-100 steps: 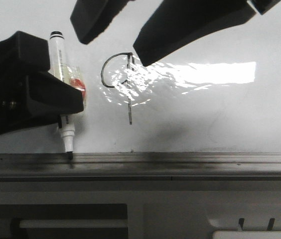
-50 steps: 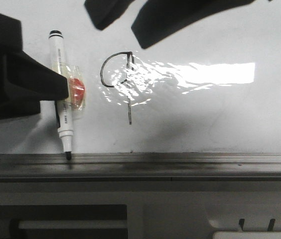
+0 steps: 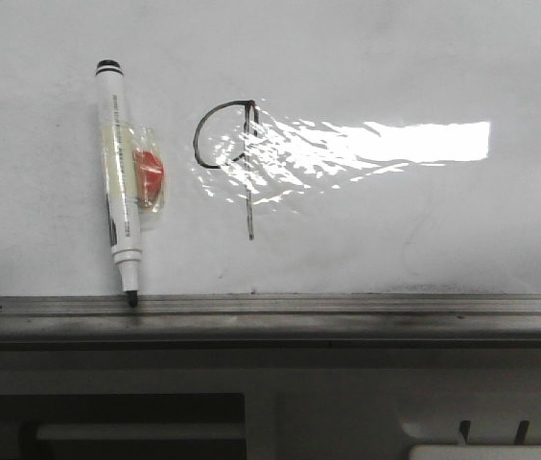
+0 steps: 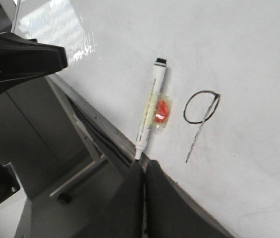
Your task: Write number 9 on whiteboard
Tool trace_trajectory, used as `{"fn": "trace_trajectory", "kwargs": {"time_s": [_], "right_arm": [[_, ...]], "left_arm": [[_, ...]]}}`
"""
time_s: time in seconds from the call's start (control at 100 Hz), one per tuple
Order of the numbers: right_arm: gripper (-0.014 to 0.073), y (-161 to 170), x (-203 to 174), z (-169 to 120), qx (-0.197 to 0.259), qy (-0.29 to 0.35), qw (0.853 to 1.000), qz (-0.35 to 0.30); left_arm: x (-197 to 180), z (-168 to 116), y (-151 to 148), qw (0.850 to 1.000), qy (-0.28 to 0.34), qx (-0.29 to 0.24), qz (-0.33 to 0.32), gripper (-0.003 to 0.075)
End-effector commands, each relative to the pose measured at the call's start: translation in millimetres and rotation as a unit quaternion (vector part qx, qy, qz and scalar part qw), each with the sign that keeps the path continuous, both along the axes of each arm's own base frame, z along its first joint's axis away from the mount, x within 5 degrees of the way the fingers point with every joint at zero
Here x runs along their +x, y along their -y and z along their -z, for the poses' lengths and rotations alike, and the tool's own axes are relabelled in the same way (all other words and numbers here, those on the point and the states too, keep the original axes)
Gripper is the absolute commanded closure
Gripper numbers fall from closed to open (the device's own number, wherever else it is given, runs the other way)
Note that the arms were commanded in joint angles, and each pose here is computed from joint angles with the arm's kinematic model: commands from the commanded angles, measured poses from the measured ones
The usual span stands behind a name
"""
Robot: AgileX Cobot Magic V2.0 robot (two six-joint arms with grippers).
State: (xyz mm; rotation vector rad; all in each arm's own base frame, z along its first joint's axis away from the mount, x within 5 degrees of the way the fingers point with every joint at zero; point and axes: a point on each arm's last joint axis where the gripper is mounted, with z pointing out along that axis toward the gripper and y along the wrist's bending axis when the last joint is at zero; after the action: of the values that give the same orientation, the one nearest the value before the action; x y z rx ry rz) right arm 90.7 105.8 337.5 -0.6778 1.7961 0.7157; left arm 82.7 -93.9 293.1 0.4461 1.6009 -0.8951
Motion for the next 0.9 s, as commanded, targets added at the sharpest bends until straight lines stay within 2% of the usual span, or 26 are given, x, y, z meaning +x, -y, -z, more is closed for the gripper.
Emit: {"fn": "trace_trajectory", "kwargs": {"time_s": [0.0,0.11,0.31,0.61,0.89], "right_arm": [[0.0664,15.4,-10.1,-5.5,0.055,0.092,0.994,0.011],[0.0664,31.1,-22.9,15.7,0.084,0.135,0.987,0.017],[0.0664,50.7,-40.6,46.5,0.099,0.161,0.982,0.018],[0.0664,55.3,-44.8,58.3,0.102,0.164,0.981,0.019],[0.0664,55.3,-44.8,58.3,0.102,0.164,0.981,0.019]], "left_arm": [[-10.7,-17.2,-9.3,0.996,0.082,-0.02,0.008,0.074],[-23.8,-7.1,-22.8,0.993,0.118,-0.018,0.009,0.074],[-36.2,28.3,-37.4,0.993,0.116,-0.019,0.006,0.074],[-37.0,52.2,-38.3,0.995,0.1,-0.001,0.008,0.074],[-36.8,54.3,-38.2,0.995,0.097,0.003,0.008,0.074]]}}
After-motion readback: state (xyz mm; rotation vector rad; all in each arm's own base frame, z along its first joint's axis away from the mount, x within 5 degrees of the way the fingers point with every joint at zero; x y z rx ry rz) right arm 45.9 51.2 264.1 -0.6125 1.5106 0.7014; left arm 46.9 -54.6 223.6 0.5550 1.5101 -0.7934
